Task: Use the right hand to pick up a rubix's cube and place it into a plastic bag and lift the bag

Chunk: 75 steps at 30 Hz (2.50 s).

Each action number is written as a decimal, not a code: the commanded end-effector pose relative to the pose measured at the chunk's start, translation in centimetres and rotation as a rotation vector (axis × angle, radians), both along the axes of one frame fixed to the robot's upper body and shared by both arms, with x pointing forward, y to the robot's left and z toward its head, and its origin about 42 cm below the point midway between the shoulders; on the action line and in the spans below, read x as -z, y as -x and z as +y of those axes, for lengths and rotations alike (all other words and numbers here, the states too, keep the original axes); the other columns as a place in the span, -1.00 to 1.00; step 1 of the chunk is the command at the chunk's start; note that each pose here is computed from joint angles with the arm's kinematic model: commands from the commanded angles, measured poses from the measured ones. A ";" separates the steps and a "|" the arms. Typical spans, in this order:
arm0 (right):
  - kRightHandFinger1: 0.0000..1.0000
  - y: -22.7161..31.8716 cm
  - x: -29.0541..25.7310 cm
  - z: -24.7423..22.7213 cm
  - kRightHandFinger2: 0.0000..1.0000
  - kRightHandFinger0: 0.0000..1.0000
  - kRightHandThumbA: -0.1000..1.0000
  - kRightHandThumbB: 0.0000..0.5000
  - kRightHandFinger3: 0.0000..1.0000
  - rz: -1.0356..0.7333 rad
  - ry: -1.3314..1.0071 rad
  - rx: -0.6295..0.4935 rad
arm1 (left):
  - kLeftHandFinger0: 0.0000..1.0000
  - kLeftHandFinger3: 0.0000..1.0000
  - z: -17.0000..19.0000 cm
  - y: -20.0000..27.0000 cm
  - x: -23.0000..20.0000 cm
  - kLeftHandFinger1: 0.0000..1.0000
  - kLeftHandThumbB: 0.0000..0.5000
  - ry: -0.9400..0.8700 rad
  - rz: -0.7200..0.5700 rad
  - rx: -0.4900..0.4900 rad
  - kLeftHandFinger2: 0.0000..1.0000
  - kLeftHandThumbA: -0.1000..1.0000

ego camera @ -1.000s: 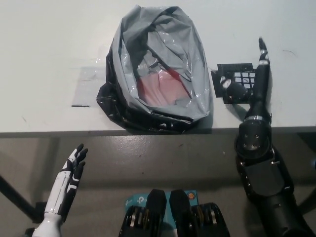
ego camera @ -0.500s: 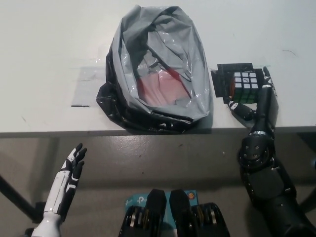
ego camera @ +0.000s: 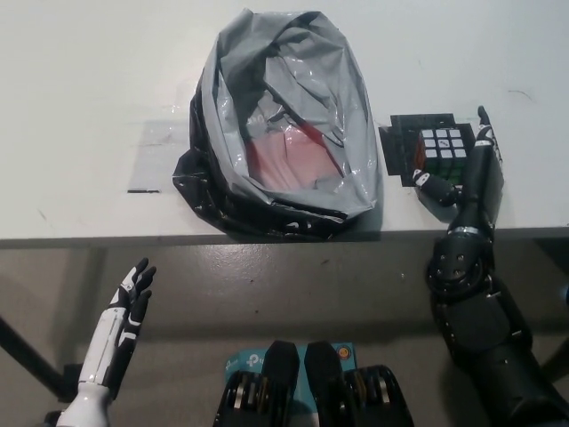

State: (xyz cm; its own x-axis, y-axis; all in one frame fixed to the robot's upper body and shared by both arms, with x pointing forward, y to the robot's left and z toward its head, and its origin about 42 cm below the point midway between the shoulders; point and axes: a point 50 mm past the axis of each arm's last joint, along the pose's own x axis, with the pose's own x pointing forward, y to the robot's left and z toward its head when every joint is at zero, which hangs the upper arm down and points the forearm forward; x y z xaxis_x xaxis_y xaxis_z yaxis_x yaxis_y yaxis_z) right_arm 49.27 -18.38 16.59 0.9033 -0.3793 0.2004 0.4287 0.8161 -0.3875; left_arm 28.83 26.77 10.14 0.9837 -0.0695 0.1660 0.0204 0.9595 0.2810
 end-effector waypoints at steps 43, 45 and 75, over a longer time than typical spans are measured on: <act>1.00 -3.1 -2.5 0.9 1.00 1.00 0.75 0.79 1.00 -0.086 -0.216 -0.060 | 1.00 1.00 0.1 -0.6 -1.3 1.00 -0.39 -0.003 -0.079 0.007 1.00 1.00; 0.60 -3.1 -3.1 0.9 0.85 0.51 0.32 0.48 1.00 -0.134 -0.306 0.001 | 1.00 1.00 0.0 -0.6 -1.4 1.00 -0.38 0.006 -0.074 0.009 1.00 1.00; -0.51 -4.2 -4.3 -1.1 0.51 -1.00 -1.00 -0.49 0.70 -0.218 -0.951 -0.053 | 1.00 1.00 0.2 -0.2 -1.1 1.00 -0.44 0.006 -0.069 0.005 1.00 1.00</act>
State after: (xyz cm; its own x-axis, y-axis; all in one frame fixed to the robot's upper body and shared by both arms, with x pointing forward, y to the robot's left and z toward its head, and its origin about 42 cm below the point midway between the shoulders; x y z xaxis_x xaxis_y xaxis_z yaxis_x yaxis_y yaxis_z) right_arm 51.22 -20.02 15.75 0.8599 -0.5104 -0.0110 0.5077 0.8528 0.1224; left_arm 28.95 26.82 10.22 0.9833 -0.0666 0.1691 0.0179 0.9615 0.2741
